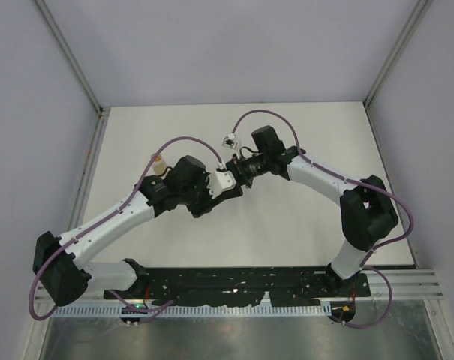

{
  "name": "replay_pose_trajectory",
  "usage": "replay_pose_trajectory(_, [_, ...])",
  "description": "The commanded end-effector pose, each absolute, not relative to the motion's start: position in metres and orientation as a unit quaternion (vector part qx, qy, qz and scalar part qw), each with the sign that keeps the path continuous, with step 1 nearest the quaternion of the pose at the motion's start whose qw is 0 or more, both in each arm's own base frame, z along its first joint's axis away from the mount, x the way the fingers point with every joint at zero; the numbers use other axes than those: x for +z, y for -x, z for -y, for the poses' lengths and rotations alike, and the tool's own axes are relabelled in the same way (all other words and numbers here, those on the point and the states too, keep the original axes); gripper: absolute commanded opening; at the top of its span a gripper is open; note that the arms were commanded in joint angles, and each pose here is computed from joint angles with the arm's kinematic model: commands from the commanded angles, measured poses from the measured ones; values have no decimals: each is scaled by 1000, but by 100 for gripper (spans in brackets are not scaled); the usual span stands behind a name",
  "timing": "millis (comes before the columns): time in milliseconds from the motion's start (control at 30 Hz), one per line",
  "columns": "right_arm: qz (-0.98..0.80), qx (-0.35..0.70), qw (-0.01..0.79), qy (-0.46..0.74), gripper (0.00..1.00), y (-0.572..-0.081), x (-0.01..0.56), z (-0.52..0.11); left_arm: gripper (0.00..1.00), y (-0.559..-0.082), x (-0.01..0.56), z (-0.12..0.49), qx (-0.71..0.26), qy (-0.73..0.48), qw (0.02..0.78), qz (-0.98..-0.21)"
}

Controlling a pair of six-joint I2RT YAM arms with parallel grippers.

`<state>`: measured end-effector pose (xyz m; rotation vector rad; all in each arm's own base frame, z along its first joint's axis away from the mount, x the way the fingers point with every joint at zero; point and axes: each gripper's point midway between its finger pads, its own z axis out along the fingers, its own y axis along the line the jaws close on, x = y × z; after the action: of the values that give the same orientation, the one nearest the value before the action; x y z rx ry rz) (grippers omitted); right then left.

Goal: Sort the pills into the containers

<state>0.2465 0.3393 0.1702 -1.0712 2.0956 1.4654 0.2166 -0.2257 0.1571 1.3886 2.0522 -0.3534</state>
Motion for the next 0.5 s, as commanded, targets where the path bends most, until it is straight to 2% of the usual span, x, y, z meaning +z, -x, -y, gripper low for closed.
replay_pose_trajectory(0, [-723,527,196,401,88,-243,183,-341,0,-225,170,232,-134,-520,343,-771])
replay_pose_trajectory(100, [-725,510,203,417,92,-239,183,-333,0,-225,170,232,-135,-520,344,-770])
replay_pose_trajectory(467, [-734,435,260,453,95,-240,210,-292,0,-219,173,233,-145,-524,343,-766])
